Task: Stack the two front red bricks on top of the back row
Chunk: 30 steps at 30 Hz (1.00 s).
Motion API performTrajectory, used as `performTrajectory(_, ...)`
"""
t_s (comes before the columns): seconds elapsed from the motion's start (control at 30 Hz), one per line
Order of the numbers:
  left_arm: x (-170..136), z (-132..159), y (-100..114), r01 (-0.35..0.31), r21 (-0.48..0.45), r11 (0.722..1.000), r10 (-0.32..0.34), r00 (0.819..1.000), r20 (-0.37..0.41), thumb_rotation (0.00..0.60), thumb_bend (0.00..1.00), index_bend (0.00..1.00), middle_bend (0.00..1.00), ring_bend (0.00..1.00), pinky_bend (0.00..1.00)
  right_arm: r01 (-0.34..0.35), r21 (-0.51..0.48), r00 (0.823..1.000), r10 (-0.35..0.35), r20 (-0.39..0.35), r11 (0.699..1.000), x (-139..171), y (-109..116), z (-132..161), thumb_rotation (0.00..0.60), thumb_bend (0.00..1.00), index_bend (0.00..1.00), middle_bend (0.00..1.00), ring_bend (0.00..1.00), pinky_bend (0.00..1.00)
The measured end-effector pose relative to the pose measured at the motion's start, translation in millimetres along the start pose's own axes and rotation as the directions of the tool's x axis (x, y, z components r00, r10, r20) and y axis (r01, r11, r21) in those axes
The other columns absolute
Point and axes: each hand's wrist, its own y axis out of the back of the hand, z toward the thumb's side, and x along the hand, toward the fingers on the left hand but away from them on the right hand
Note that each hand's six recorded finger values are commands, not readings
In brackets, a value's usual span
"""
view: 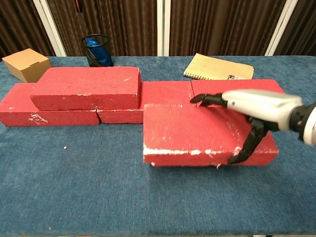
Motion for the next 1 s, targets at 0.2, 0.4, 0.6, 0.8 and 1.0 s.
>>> performTrajectory(0.2, 0, 1, 1, 0.004, 0.002, 1.0, -0.004, 1.0, 0.004, 0.6, 0.0, 0.0, 0.0, 0.0, 0.0, 0.061, 0.054, 0.998, -0.062, 0.011, 0.997, 4, 45, -11, 0.6, 0.0, 0.0, 0.27, 0.0, 0.0)
performTrajectory(0.4, 0, 1, 2, 0.008, -0.023, 1.0, -0.007, 1.0, 0.002, 0.6, 0.0, 0.0, 0.0, 0.0, 0.0, 0.096, 0.095, 0.993, -0.102, 0.059, 0.991, -12, 90, -31, 0.6, 0.0, 0.0, 0.27, 0.0, 0.0)
performTrajectory(0.6, 3, 2, 2, 0.006, -0.028, 1.0, -0.006, 1.0, 0.008, 0.6, 0.0, 0.0, 0.0, 0.0, 0.0, 0.085, 0.105, 0.99, -0.096, 0.107, 0.991, -36, 110, -55, 0.6, 0.0, 0.0, 0.26, 0.0, 0.0)
performTrajectory(0.8, 4, 6, 5, -0.026, -0.028, 0.999, 0.027, 0.999, 0.031, 0.6, 0.0, 0.0, 0.0, 0.0, 0.0, 0.056, 0.078, 0.992, -0.064, 0.107, 0.995, -62, 112, -70, 0.6, 0.0, 0.0, 0.25, 0.0, 0.0)
performTrajectory(1.0, 4, 7, 5, -0.031, -0.029, 0.999, 0.032, 0.999, 0.038, 0.6, 0.0, 0.0, 0.0, 0.0, 0.0, 0.016, 0.076, 0.997, -0.021, 0.069, 0.997, -88, 102, -68, 0.6, 0.0, 0.0, 0.25, 0.0, 0.0)
